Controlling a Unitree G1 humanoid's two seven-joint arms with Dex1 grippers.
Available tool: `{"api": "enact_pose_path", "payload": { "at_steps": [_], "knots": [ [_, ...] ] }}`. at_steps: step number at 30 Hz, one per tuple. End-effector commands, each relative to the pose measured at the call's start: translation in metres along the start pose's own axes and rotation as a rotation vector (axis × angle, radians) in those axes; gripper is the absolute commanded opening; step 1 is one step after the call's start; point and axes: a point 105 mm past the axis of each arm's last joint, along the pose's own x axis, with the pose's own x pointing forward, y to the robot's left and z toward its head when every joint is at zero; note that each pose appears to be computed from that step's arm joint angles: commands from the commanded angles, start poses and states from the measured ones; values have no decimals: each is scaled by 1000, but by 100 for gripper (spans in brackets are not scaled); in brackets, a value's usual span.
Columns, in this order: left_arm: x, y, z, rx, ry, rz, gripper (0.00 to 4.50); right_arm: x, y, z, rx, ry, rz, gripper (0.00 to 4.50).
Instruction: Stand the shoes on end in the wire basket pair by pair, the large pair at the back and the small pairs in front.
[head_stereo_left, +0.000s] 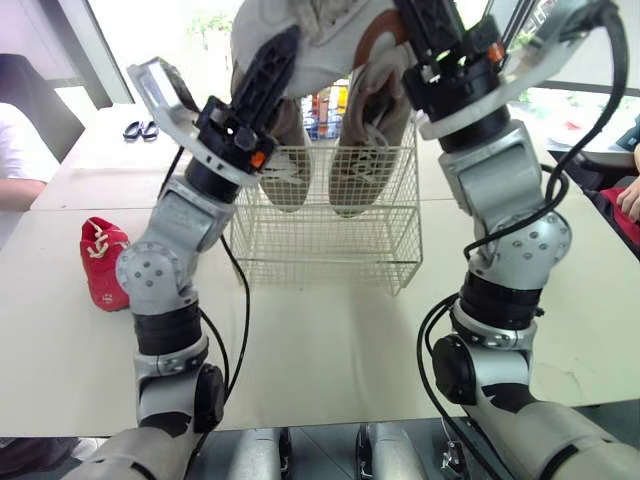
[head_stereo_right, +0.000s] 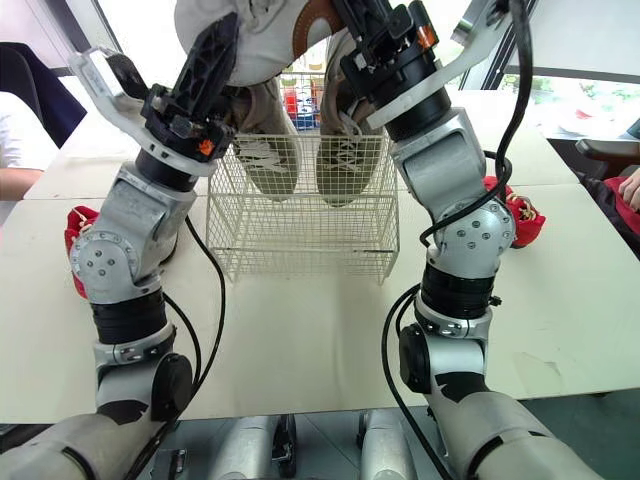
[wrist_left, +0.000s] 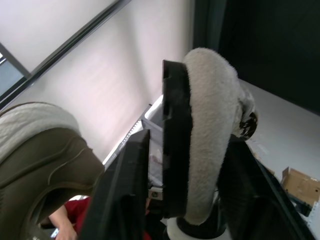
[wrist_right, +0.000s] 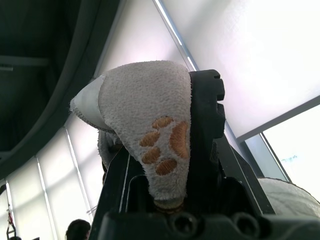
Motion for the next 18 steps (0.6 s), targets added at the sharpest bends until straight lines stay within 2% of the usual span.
{"api": "enact_pose_path", "payload": {
  "at_steps": [1, 4, 8, 10, 14, 18],
  "knots": [
    [-6, -7, -9, 137, 119, 43, 355, 5, 23, 25, -111, -2, 124, 95],
    [-17, -8, -12, 217, 207, 83, 355, 0, 21, 42, -214, 56, 164, 95],
    [-37, -13, -20, 302, 355, 136, 355, -14, 10, 63, -403, 228, 227, 95],
    [-43, -11, -22, 342, 395, 173, 355, -19, 4, 63, -460, 307, 239, 95],
    [-57, -10, -23, 477, 416, 314, 355, -46, -32, 47, -615, 617, 251, 95],
    [-71, 0, -21, 552, 454, 393, 355, -52, -52, 41, -633, 688, 267, 95]
  ]
}}
